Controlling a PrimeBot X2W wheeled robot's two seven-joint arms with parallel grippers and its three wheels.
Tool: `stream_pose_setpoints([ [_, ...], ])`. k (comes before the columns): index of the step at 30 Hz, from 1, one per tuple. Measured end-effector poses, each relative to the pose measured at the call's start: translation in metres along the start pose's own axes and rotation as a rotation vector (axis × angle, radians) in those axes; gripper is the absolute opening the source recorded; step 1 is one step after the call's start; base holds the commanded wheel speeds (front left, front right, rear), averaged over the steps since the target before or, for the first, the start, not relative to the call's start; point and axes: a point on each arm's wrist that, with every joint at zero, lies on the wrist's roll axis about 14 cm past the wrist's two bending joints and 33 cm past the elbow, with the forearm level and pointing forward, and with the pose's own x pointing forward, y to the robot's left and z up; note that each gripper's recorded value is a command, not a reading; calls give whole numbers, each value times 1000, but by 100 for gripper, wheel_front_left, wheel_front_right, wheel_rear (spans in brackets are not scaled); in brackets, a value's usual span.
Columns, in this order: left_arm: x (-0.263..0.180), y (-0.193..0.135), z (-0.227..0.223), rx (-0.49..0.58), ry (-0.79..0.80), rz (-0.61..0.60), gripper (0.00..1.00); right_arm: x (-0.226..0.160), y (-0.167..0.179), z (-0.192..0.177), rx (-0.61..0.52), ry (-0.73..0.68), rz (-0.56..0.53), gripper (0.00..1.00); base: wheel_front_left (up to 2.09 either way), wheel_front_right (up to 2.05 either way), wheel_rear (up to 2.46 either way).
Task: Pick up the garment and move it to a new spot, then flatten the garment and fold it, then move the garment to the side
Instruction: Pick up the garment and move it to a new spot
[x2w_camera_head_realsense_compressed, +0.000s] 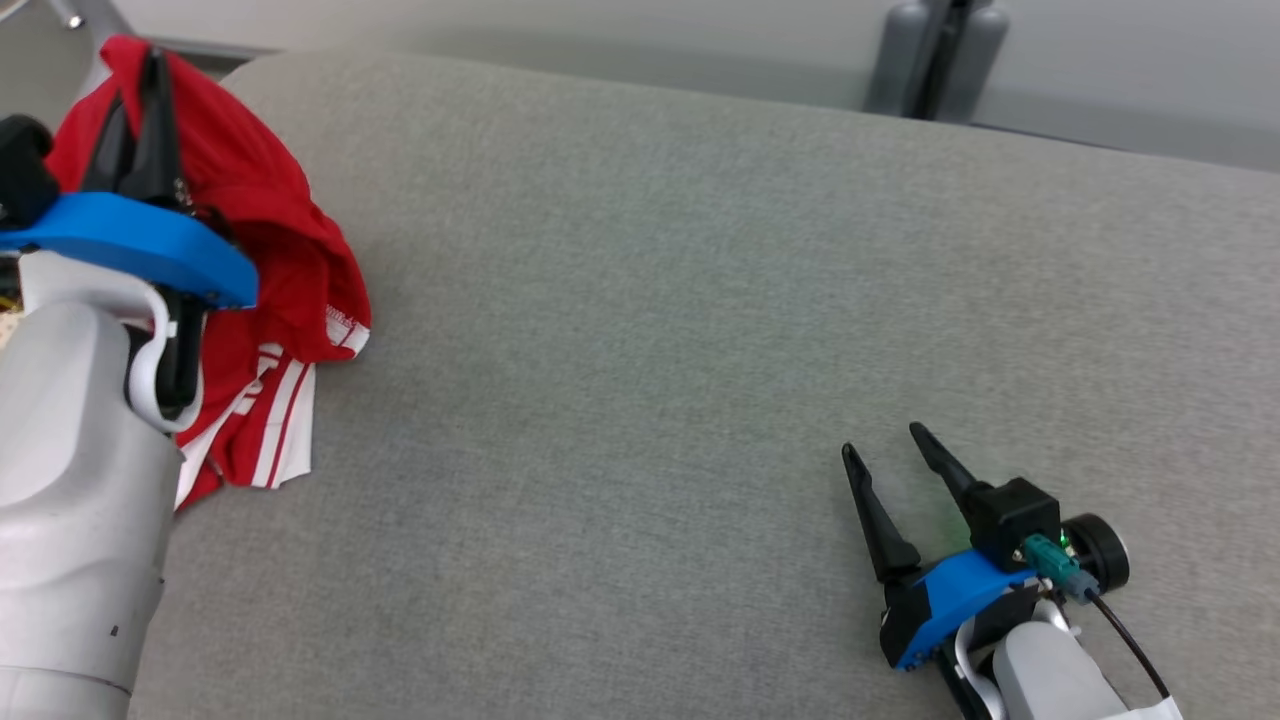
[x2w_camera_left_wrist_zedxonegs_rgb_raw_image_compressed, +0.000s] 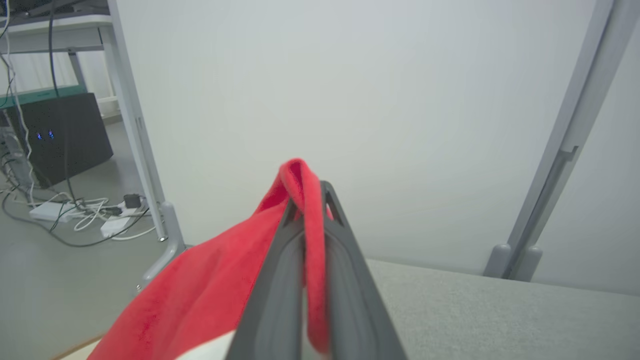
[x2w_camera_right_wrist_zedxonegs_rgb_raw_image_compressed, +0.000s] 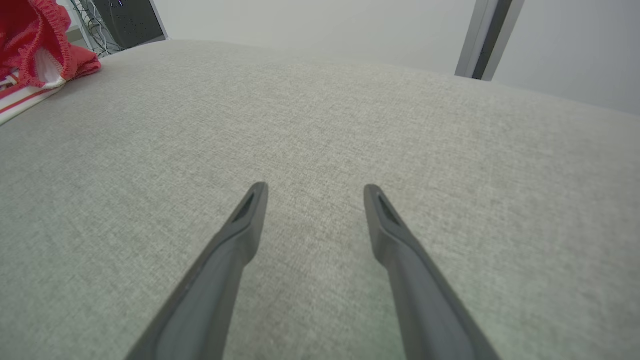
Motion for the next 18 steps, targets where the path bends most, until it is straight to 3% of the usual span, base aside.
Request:
stream_pose_setpoints([
  [4,8,-53,34,-28,-102,-150,0,-20,-9,2,16,-6,-42,100,0,0,0],
  [9,11,-143,58,-100,-183,-371,0,-49,-32,5,29,-16,-133,100,0,0,0],
  [18,-30,-308,58,-297,-178,-736,0,-105,-75,5,46,-33,-312,100,0,0,0],
])
